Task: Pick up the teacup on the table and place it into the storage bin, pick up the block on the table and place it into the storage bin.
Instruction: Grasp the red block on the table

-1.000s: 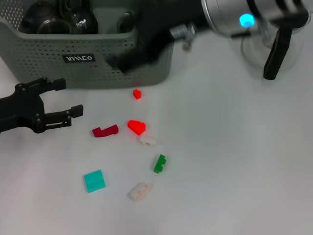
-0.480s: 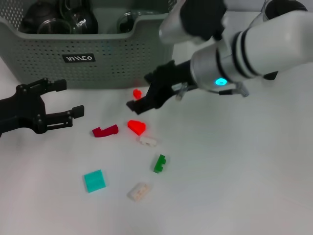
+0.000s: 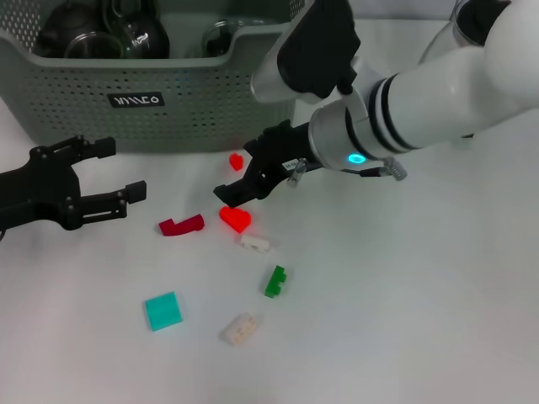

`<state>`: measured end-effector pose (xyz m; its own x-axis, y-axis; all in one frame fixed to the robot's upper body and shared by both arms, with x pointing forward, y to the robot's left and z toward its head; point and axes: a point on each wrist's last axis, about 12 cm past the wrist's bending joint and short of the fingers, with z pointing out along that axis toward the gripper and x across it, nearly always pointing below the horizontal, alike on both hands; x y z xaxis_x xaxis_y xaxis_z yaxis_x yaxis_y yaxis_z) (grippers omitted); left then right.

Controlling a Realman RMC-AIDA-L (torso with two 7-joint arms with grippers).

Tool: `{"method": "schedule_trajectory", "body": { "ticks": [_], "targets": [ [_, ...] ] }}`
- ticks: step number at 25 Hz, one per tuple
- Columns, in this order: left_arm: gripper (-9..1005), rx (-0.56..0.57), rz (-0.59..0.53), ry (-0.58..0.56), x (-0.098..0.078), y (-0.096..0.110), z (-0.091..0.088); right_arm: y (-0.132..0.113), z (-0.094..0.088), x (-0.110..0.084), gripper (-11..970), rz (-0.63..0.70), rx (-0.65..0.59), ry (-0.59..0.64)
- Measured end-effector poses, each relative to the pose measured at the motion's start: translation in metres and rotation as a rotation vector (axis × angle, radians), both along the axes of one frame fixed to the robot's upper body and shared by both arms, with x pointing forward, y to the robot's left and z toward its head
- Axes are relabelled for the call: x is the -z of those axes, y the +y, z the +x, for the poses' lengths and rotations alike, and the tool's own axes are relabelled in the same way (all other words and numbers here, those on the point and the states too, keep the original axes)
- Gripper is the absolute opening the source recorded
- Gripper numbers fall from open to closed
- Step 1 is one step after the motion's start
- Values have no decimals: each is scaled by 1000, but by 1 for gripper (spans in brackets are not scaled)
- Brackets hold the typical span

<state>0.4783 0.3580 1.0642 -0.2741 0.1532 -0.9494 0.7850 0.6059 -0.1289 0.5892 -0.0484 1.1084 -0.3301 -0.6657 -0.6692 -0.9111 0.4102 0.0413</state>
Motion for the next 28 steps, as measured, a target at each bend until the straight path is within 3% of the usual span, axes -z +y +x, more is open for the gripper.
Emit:
{"method": "schedule_trajectory", "body": {
  "ticks": [9,28],
  "targets": [
    [872,0,-5,5,2,-2,0,2,-4,15,827,-15,13,-30],
    [872,-3,-10,7,3,-2,-1,1,-13,21,784,-31,-76,18]
  ]
}}
